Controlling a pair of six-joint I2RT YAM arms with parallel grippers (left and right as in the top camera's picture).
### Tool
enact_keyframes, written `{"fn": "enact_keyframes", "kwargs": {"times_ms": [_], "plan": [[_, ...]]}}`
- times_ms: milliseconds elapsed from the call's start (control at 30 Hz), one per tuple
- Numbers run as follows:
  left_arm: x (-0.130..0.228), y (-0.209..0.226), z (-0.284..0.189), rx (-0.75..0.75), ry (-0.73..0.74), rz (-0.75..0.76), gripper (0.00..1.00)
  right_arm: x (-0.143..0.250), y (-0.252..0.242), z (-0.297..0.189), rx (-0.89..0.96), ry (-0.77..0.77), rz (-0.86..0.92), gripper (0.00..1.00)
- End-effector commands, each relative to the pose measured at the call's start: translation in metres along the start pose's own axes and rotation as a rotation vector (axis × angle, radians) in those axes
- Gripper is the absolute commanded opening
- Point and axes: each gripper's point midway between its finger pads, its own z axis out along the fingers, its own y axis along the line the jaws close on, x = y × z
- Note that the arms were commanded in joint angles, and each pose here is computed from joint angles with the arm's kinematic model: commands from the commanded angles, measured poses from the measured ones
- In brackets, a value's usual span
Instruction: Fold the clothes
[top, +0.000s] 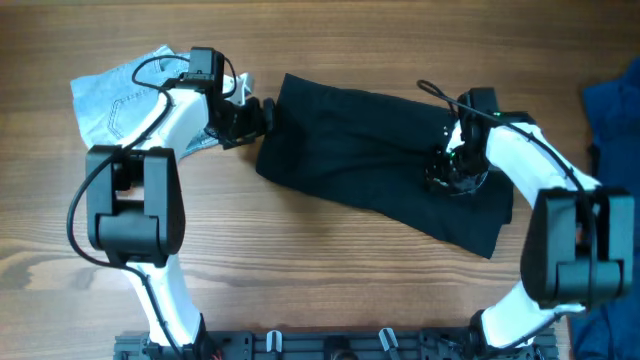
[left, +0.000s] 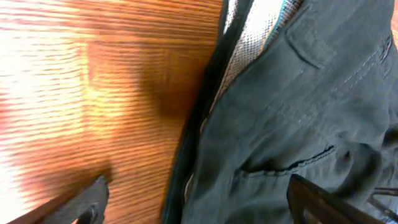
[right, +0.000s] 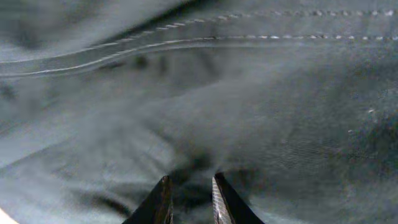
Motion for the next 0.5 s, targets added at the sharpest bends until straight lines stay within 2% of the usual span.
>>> {"fn": "enact_keyframes", "kwargs": {"times_ms": [0,133,233,367,433,467], "plan": [[0.012,-0.009,0.024,0.026,0.053,0.026,0.86,0.006,-0.014,0.016,0.057,0.043,0.039,0.19],[0.026,-0.004,0.059,0.013,0.115,-0.027,0.77,0.008,-0.014,0.016,0.058,0.051,0.041,0.16],[0.035,0.003,0.080,0.001,0.150,-0.076,0.65,0.010,-0.015,0.016,0.063,0.061,0.043,0.15],[0.035,-0.002,0.085,0.015,0.151,-0.083,0.29,0.011,-0.015,0.016,0.064,0.063,0.044,0.12],[0.036,-0.024,0.080,0.132,0.172,-0.079,0.17,0.012,-0.014,0.016,0.055,0.068,0.045,0.10],[0.037,-0.030,0.077,0.169,0.182,-0.079,0.15,0.013,-0.012,0.016,0.044,0.076,0.047,0.10]]}}
